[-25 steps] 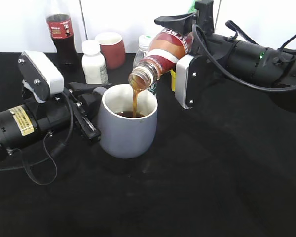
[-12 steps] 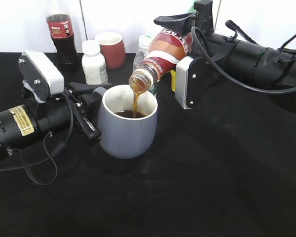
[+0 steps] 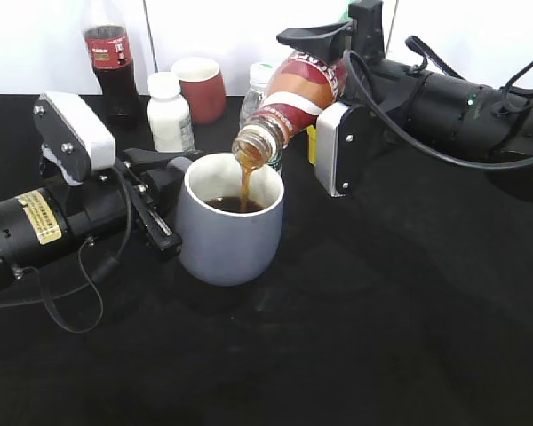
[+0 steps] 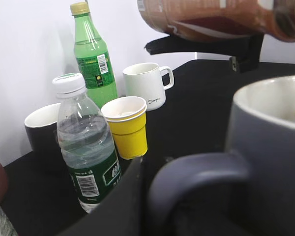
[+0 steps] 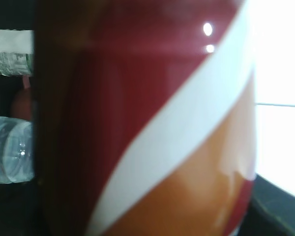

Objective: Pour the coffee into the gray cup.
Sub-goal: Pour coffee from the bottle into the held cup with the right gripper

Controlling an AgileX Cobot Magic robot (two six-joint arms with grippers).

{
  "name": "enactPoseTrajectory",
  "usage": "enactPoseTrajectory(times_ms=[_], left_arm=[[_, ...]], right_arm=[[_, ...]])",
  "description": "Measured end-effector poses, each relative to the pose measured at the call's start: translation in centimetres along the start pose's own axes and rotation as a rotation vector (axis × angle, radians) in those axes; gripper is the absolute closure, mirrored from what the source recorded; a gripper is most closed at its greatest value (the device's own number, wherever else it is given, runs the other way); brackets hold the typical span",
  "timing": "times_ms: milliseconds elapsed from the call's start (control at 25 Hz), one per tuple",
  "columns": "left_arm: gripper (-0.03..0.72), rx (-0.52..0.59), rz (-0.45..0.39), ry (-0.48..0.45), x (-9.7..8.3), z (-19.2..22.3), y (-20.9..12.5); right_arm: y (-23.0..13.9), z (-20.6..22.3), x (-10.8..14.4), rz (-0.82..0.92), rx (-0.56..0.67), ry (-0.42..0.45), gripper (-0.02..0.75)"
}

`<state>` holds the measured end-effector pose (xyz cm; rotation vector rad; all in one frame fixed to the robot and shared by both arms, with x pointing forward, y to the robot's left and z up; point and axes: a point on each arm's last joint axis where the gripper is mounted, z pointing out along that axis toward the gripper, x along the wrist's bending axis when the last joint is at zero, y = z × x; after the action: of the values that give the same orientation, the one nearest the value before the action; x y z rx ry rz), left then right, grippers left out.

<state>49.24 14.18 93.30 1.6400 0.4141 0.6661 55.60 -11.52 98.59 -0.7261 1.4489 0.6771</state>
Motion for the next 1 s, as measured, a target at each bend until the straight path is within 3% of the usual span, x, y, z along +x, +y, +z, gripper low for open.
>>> enactPoseTrajectory(times_ms=[1000], left_arm=[[0.618,0.010,0.000,0.001,0.01,0.00,-0.09]], right_arm=[[0.00,0.00,-0.01,-0.054,0.000,-0.001,0.234]])
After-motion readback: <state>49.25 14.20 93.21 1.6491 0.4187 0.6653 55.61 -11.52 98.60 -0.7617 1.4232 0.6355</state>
